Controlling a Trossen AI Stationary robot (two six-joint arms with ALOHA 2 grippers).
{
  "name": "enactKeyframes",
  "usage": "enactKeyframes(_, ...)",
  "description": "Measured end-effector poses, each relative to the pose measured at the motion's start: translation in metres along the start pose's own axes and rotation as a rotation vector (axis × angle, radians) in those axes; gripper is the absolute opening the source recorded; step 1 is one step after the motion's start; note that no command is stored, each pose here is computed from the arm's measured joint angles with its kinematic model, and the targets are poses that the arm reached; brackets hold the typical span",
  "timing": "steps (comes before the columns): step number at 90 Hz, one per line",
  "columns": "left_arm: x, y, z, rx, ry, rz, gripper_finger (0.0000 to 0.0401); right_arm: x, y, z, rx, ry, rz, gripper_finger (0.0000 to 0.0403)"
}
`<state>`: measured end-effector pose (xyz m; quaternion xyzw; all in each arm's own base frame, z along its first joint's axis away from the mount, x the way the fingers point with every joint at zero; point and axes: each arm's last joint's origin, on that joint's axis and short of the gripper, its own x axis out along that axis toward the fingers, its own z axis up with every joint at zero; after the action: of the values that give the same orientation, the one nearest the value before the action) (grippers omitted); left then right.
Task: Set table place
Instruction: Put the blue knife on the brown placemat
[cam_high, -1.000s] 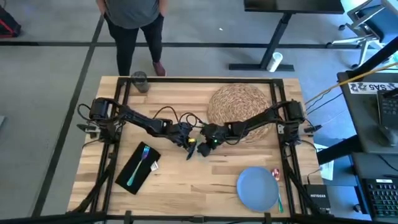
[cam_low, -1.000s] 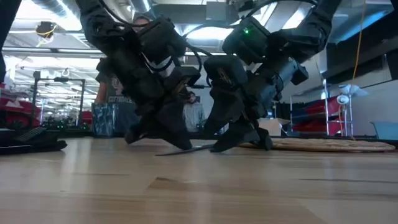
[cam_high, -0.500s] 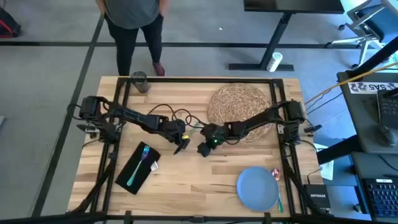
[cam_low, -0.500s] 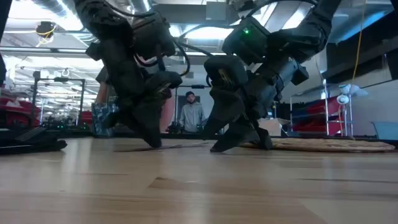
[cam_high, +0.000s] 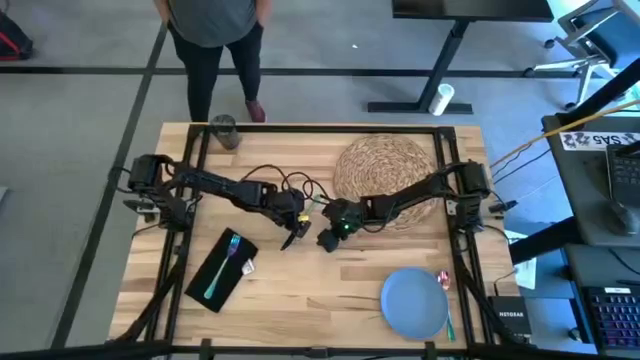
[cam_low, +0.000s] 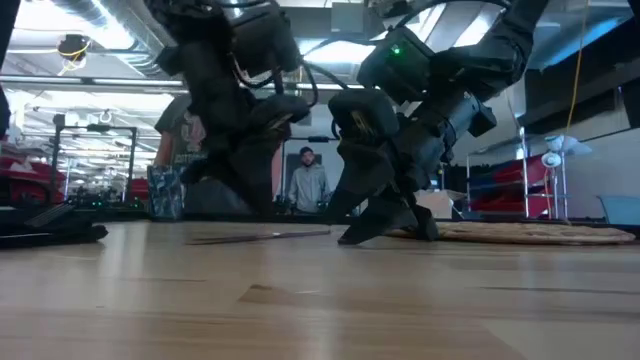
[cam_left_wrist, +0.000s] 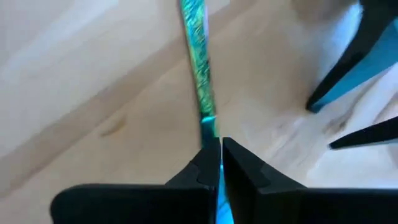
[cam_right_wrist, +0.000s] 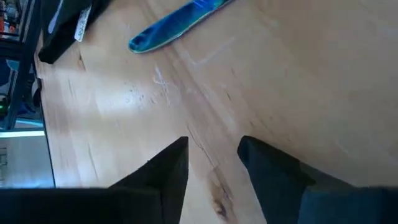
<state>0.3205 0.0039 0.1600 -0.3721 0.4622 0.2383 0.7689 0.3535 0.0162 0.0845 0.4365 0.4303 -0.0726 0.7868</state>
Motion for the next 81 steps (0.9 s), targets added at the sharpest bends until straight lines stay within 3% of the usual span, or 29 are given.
enactKeyframes(23, -0.002, 0.014, -0.011, 0.001, 0.117, 0.164, 0.0, 0.0, 0.0, 0.0, -0.006, 0.004, 0.003, 0.0149)
enactKeyframes(58, 0.026, 0.0, -0.021, -0.013, 0.164, 0.059, 0.0, 0.0, 0.0, 0.0, -0.008, 0.006, 0.004, 0.0149)
enactKeyframes(81, 0.029, -0.006, -0.022, -0.034, 0.142, 0.006, 0.0, 0.0, 0.0, 0.0, -0.009, 0.008, 0.006, 0.0149)
